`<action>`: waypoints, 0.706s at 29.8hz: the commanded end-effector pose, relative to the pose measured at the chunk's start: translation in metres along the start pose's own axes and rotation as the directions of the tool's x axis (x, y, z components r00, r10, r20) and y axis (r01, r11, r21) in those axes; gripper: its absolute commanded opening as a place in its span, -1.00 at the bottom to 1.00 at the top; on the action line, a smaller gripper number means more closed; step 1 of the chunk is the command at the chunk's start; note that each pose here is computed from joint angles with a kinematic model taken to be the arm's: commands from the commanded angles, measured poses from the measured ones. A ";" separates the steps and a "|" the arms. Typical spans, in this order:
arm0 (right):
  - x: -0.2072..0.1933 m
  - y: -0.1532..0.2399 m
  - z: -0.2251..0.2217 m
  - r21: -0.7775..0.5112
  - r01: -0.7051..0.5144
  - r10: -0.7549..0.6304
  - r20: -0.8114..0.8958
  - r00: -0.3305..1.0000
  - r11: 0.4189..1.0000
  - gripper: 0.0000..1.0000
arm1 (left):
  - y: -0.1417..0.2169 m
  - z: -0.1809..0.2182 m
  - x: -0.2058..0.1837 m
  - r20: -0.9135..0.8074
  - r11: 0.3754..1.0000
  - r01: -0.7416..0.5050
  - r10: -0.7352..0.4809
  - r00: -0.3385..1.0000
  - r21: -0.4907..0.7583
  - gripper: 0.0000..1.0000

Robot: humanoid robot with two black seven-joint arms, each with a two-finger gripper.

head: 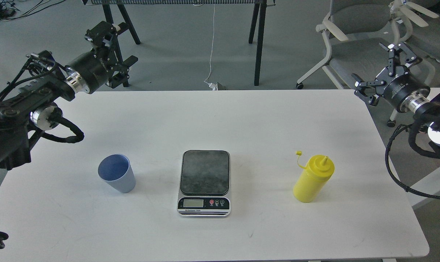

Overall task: Pour seasoning into cup on scale with both arms
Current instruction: 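Move the left gripper toward the blue cup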

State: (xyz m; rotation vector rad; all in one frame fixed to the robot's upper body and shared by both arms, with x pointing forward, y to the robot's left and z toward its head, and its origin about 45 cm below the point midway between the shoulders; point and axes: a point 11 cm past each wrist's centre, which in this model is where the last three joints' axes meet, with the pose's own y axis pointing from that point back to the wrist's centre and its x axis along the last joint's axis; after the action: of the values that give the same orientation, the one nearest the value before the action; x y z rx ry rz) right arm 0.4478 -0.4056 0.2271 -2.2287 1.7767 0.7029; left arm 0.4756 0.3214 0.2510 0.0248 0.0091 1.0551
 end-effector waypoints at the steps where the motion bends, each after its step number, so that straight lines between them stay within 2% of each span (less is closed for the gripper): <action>1: 0.003 0.002 0.005 -0.008 -0.006 0.006 0.005 1.000 1.000 0.99 | 0.003 -0.008 -0.001 -0.015 1.000 -0.004 0.004 1.000 0.008 1.00; 7: 0.000 0.000 0.007 -0.006 -0.001 0.001 0.013 1.000 1.000 0.99 | 0.000 0.003 0.002 -0.007 1.000 -0.009 0.009 1.000 -0.013 1.00; 11: 0.000 0.000 0.007 -0.006 0.000 0.000 0.014 1.000 1.000 0.99 | 0.009 0.029 0.028 -0.002 0.994 -0.074 0.074 0.997 -0.075 1.00; 18: -0.001 0.000 0.008 -0.006 0.001 -0.001 0.015 1.000 1.000 0.99 | 0.008 0.041 0.032 -0.002 0.991 -0.084 0.084 0.996 -0.105 0.99; 21: -0.002 -0.001 0.008 -0.007 0.004 -0.004 0.016 1.000 1.000 0.99 | 0.002 0.058 0.031 0.057 0.992 -0.057 0.064 0.996 -0.112 0.88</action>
State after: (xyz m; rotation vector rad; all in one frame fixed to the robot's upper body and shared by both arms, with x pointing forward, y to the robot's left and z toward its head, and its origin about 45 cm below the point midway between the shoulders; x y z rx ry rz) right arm 0.4462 -0.4012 0.2205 -2.2225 1.7679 0.7248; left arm 0.4867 0.3510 0.2958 -0.0681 -0.0597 1.1341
